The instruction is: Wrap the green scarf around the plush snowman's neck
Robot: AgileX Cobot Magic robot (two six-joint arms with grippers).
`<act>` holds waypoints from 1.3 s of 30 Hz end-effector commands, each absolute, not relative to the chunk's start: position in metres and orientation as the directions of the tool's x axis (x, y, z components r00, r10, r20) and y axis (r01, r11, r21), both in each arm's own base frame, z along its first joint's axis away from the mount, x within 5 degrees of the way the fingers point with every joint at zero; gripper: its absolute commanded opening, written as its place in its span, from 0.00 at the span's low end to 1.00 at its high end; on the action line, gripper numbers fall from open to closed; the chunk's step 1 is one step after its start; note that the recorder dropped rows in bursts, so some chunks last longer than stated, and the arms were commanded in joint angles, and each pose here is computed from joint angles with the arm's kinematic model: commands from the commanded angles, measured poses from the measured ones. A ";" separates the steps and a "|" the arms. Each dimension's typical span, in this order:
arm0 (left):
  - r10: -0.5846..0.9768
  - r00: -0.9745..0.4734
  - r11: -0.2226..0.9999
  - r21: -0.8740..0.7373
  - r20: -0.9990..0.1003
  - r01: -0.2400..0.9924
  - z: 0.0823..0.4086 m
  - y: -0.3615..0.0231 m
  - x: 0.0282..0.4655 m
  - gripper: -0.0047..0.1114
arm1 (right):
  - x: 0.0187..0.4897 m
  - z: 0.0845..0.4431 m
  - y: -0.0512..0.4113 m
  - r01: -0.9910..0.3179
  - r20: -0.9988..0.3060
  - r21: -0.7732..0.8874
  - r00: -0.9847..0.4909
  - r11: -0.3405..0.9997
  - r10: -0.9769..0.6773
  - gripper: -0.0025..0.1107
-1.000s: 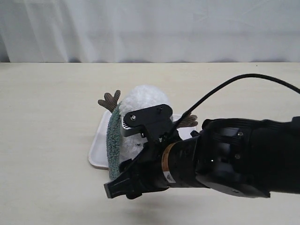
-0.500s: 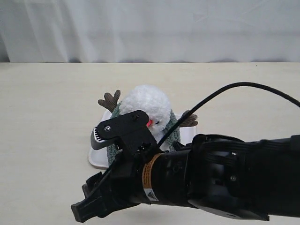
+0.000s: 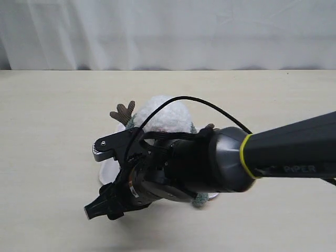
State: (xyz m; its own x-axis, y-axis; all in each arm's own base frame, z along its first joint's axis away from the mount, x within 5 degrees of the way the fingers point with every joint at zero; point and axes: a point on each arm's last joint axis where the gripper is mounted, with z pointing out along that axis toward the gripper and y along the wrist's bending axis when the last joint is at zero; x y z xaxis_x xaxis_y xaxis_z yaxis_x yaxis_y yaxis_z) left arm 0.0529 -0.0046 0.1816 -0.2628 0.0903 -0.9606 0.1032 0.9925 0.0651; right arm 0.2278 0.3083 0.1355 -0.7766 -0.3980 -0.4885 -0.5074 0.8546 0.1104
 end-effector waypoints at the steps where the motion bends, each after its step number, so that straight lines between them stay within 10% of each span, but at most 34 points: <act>1: 0.086 -0.256 0.993 0.062 -0.963 0.100 0.181 -0.005 0.053 0.04 | 0.241 0.137 0.309 -0.506 -0.504 0.085 -0.765 0.858 -0.401 0.56; 16: 0.086 -0.256 0.993 0.062 -0.963 0.100 0.181 -0.005 0.053 0.04 | 0.252 0.121 0.288 -0.484 -0.392 -0.051 -0.795 0.874 -0.463 0.06; 39: 0.086 -0.256 0.993 0.062 -0.963 0.100 0.181 -0.005 0.053 0.04 | 0.234 0.147 0.249 -0.505 -0.282 -0.230 -0.783 0.832 -0.554 0.06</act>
